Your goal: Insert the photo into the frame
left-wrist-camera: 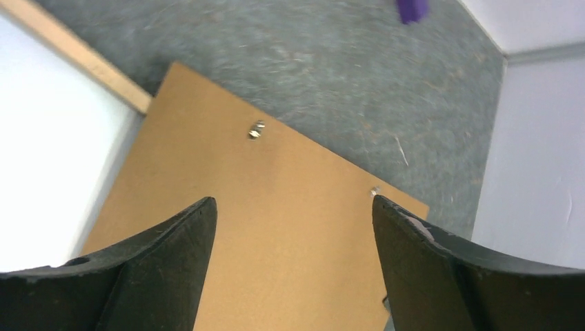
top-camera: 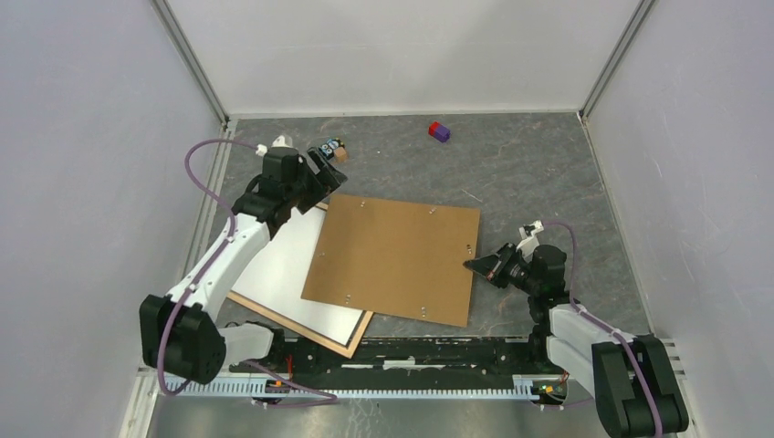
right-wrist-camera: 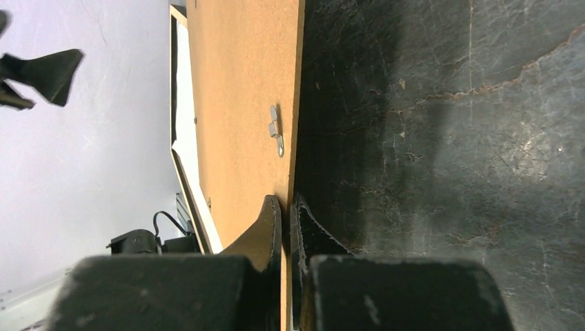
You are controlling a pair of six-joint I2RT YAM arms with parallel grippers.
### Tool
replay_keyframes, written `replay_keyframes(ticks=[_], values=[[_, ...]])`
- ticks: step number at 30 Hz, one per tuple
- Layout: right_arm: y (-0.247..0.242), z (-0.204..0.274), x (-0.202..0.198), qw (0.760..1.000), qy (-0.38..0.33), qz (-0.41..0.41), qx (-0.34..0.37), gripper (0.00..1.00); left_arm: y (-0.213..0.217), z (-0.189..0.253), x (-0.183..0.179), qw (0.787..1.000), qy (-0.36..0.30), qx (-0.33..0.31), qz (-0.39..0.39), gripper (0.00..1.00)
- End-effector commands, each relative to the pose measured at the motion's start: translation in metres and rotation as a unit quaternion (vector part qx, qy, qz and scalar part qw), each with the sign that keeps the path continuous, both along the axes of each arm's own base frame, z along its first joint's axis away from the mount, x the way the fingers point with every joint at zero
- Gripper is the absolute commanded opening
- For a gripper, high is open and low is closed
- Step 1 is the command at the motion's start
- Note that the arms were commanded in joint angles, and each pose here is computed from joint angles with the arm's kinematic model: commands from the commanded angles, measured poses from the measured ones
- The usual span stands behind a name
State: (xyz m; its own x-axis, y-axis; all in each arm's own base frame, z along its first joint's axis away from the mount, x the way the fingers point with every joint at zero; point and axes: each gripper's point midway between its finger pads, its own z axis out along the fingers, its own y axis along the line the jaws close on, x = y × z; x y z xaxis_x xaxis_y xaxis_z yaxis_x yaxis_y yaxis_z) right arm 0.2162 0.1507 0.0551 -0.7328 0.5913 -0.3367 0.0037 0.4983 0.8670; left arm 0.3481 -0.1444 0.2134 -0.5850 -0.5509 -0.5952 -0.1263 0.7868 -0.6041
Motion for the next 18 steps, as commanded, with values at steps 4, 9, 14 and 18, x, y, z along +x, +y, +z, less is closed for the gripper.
replay_keyframes(ticks=[4,9,14,18], values=[[-0.007,0.007,0.010,0.997,-0.056,0.008,-0.047,0.00,0.033,-0.069,0.023,0.973,0.138,-0.085,0.164,0.75],[-0.010,0.009,0.010,0.996,-0.069,0.002,-0.058,0.00,0.043,-0.101,0.041,0.953,0.183,-0.100,0.217,0.58],[-0.011,0.009,0.008,0.996,-0.071,0.006,-0.058,0.00,0.055,-0.137,0.049,0.937,0.223,-0.082,0.256,0.60],[-0.012,0.007,0.007,0.995,-0.074,0.006,-0.063,0.00,0.055,-0.156,0.057,0.933,0.246,-0.066,0.256,0.57]])
